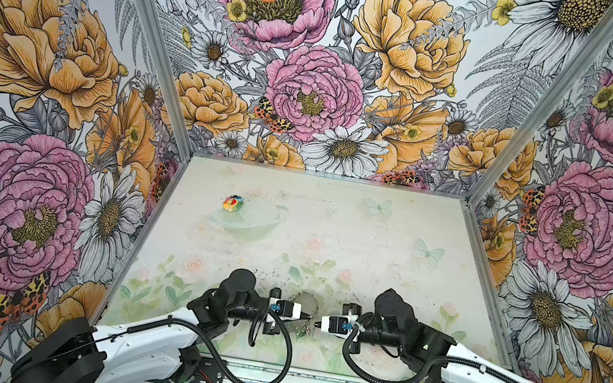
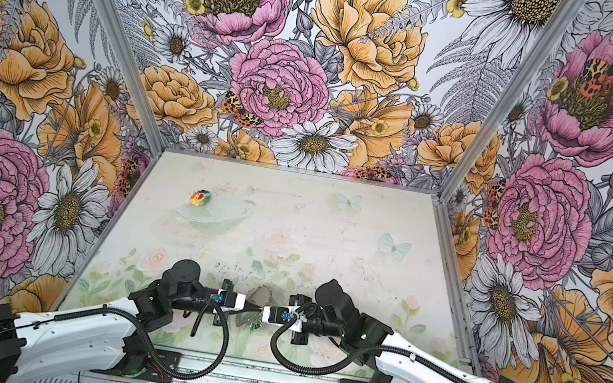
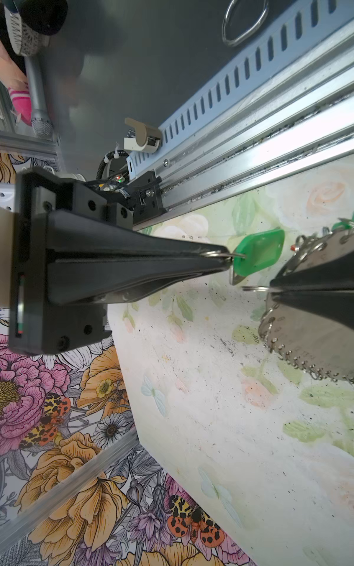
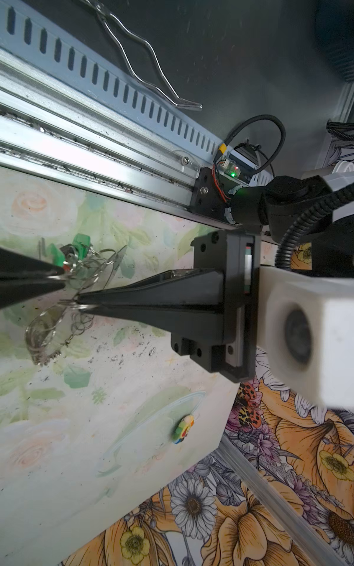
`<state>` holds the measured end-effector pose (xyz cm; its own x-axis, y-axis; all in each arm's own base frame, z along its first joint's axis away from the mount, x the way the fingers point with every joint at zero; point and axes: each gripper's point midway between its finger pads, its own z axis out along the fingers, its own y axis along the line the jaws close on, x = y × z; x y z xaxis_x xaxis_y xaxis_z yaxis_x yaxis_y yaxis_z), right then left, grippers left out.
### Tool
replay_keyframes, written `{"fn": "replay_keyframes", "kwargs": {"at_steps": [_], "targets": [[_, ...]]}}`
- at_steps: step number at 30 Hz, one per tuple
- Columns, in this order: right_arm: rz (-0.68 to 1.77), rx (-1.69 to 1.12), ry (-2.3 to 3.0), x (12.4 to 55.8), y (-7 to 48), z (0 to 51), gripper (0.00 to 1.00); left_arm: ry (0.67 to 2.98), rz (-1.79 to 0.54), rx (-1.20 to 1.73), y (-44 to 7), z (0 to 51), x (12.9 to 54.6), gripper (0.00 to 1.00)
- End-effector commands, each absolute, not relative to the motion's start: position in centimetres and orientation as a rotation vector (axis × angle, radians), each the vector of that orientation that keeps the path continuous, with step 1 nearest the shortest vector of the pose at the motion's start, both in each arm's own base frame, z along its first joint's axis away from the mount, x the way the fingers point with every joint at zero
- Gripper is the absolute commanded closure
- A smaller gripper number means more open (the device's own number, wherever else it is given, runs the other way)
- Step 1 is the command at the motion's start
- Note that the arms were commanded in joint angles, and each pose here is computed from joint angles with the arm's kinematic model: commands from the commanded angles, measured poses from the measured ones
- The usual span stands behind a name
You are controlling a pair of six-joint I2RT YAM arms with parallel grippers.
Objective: Put the keys on the keyring
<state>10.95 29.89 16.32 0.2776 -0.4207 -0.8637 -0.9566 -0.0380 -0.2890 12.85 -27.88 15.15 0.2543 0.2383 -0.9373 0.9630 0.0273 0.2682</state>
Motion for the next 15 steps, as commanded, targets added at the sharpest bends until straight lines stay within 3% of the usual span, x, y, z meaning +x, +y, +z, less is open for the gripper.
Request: {"fn": "replay_keyframes", "kwargs": {"at_steps": [1, 15], "targets": [[0.676, -1.573, 1.278, 11.72, 29.68, 17.11, 1.00, 1.144, -0.838, 1.433, -28.16, 16.63, 13.16, 1.00], [0.653, -1.575, 1.282, 12.27, 29.55, 17.49, 1.00, 1.122, -0.844, 1.489, -28.35, 15.78, 12.39, 1.00]]}}
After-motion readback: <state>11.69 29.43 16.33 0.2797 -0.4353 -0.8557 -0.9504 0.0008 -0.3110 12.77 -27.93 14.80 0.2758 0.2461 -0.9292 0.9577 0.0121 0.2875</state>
